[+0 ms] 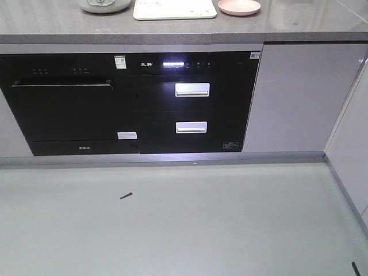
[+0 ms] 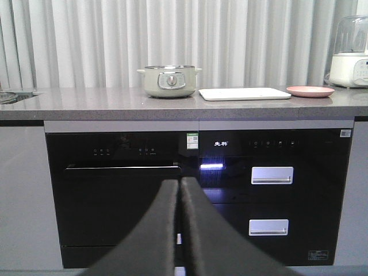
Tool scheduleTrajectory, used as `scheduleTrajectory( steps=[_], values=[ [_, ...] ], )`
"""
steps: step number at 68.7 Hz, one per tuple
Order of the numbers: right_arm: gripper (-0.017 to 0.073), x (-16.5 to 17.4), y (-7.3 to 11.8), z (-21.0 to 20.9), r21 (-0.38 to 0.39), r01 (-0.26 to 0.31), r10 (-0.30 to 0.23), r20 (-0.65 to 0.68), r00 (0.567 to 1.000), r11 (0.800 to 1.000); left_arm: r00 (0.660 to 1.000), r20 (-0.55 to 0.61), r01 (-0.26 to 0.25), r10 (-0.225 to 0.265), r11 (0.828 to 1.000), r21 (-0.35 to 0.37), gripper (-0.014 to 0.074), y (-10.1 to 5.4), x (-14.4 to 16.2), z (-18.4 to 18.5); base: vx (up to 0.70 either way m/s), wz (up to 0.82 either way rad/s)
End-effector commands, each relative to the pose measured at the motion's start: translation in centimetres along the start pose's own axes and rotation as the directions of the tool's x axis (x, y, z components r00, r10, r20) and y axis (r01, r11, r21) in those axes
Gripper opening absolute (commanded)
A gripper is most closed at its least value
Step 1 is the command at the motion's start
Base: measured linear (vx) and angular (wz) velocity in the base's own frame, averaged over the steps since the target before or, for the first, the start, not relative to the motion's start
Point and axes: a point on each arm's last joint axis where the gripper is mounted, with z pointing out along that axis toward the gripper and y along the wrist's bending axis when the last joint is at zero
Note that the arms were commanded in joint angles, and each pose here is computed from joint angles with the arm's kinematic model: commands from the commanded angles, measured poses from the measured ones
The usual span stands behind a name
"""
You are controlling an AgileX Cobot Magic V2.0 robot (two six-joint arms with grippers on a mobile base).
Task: Transfer vegetables to tray and serve
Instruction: 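Drive the base forward toward the counter with the pot and tray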
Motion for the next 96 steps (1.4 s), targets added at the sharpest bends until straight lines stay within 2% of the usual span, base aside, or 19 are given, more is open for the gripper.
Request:
scheduleTrajectory(
  steps=[1, 96],
  values=[
    [-0.0004, -0.46, -0.02, -0.01, 0.002, 0.003, -0.003, 0.069, 0.998, 1.0, 0.997, 0.081, 0.004, -0.005, 1.0, 0.017, -0.0006, -0.12, -0.42, -0.12, 0.09, 0.01],
    [-0.0004, -0.46, -0.02, -0.01, 0.002, 0.003, -0.003, 0.069, 0.998, 1.0, 0.997, 0.081, 0.004, -0.005, 1.0, 0.017, -0.0006, -0.12, -0.42, -0.12, 0.09, -0.01]
  ],
)
